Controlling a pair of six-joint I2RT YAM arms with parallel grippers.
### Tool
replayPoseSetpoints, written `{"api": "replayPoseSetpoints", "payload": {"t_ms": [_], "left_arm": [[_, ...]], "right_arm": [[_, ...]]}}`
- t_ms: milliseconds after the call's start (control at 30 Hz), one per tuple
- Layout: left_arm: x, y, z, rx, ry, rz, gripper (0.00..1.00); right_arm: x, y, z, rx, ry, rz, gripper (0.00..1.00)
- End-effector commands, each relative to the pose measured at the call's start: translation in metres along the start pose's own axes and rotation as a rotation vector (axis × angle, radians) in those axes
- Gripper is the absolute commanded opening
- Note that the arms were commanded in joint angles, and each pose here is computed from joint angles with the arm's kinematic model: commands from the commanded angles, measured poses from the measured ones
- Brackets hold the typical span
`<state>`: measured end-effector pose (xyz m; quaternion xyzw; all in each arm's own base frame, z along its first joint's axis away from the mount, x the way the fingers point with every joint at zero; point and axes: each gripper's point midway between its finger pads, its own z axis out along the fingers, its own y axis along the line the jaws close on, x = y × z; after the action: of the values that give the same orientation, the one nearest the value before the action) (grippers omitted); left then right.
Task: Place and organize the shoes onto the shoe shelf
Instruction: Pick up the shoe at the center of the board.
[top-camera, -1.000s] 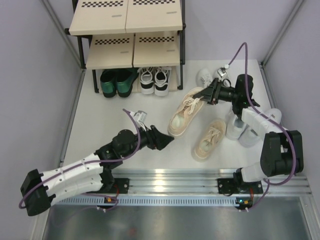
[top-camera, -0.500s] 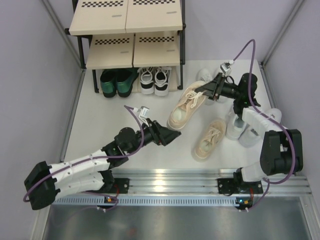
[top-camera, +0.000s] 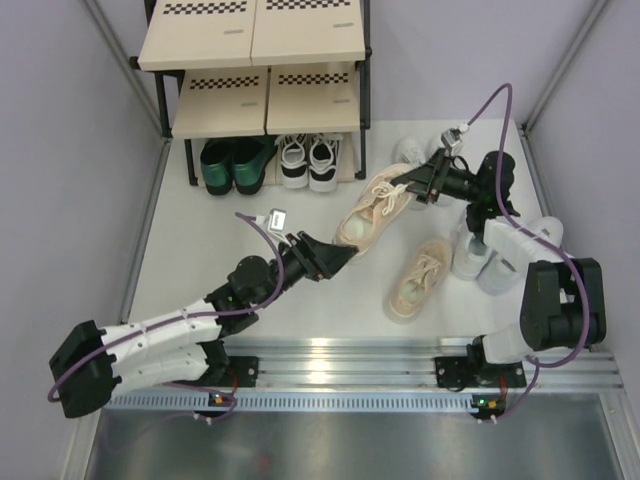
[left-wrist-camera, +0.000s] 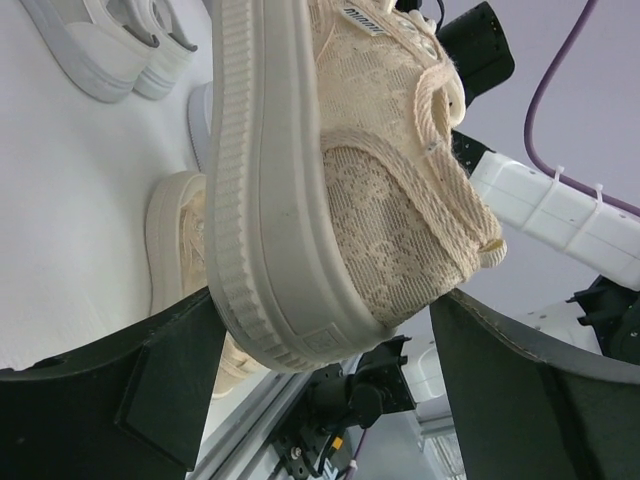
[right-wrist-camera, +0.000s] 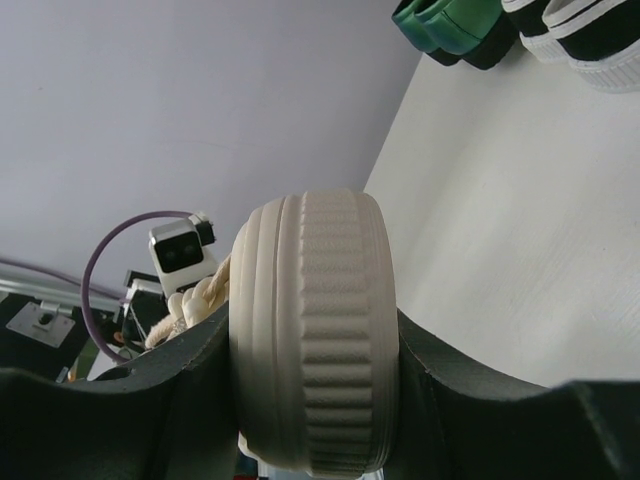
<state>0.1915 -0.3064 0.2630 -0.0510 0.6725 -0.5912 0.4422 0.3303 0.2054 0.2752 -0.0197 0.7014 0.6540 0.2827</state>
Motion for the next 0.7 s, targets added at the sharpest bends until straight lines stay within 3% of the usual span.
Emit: {"api": "replayPoseSetpoints", "payload": {"t_ms": [0,200,300,367,400,433,467,533,600,667], "left_arm": [[-0.034,-0.029,0.008,0.087,-0.143,-0.065,0.86],[-0.040,-0.042,0.018,0.137,-0.163,-0.100,0.83],[-0.043,-0.042,0.022,0.136,-0.167,-0.107,0.69],[-0.046,-0.041,0.021,0.136,-0.176,-0.103,0.51],[-0.047,-0.040,0.020,0.127,-0.182,-0.114,0.41],[-0.047,-0.037,0.020,0.111,-0.180,-0.109,0.20],[-0.050,-0.038,0.018,0.110,-0.189,-0.105,0.10],[-0.050,-0.033,0.015,0.091,-0.187,-0.089,0.01],[-0.054,-0.036,0.010,0.101,-0.193,-0.078,0.00],[-0.055,-0.039,0.004,0.115,-0.188,-0.071,0.00]], "right_arm": [[0.010,0.029,-0.002,-0.073,0.050,-0.111,0.00],[0.017,0.024,0.002,-0.058,0.074,-0.140,0.00],[0.020,0.021,0.003,-0.049,0.087,-0.139,0.00],[0.020,0.021,0.003,-0.047,0.090,-0.155,0.00],[0.021,0.020,0.003,-0.045,0.092,-0.157,0.00],[0.022,0.018,0.003,-0.038,0.100,-0.165,0.00],[0.023,0.016,0.003,-0.033,0.105,-0.165,0.00],[0.025,0.013,0.003,-0.031,0.120,-0.186,0.00],[0.029,0.012,0.002,-0.041,0.140,-0.198,0.01],[0.030,0.011,0.002,-0.044,0.150,-0.218,0.10]]}}
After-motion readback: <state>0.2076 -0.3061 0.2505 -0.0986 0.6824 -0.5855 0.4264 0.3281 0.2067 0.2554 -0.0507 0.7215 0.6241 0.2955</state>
